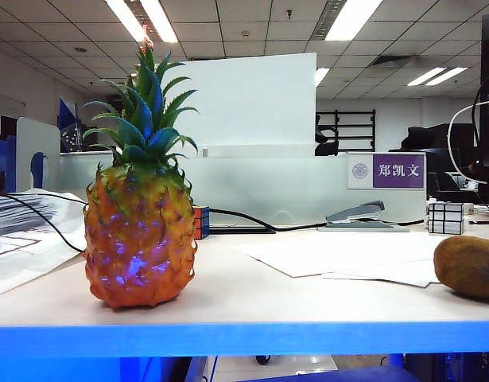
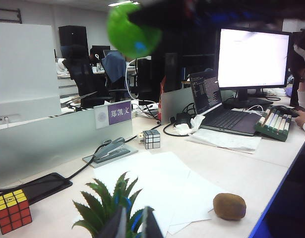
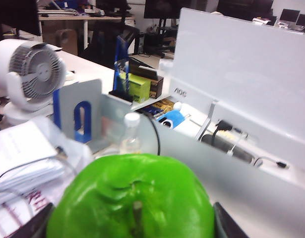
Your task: Arrange all the fruits from large to small from left to right in a row.
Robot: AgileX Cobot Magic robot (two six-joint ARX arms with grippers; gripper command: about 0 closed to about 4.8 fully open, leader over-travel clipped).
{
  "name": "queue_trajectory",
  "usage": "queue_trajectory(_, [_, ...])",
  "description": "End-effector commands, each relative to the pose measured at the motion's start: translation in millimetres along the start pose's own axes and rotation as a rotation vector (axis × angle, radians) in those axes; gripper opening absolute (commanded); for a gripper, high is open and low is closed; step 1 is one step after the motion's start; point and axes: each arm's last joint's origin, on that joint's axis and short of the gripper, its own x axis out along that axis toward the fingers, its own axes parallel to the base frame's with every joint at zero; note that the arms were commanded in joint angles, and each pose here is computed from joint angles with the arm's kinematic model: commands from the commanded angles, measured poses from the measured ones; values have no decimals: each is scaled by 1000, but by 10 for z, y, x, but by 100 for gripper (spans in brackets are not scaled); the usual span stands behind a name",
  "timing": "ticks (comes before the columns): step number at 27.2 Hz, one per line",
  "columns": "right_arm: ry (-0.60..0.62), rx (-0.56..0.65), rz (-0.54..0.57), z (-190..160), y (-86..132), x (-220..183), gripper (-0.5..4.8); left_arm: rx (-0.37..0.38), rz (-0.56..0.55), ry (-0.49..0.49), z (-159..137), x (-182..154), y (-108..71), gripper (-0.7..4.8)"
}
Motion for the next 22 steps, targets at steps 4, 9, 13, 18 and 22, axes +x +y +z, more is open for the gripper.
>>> queue_trajectory(4, [-79, 40, -104, -487, 277, -505, -2, -18, -22, -17, 25, 1, -8, 57])
queue_trajectory(9, [-22, 145, -101, -992, 425, -720, -2, -14, -53, -18, 30, 0, -18, 58])
queue_trajectory(13, [105, 147, -104, -1432, 550, -722, -2, -13, -52, -18, 30, 0, -18, 58])
queue_trajectory(18, [207, 161, -84, -1790, 690, -697, -2, -13, -52, -18, 30, 1, -18, 58])
queue_trajectory(22, [264, 147, -70, -1953, 756, -640, -2, -13, -51, -18, 30, 1, -18, 58])
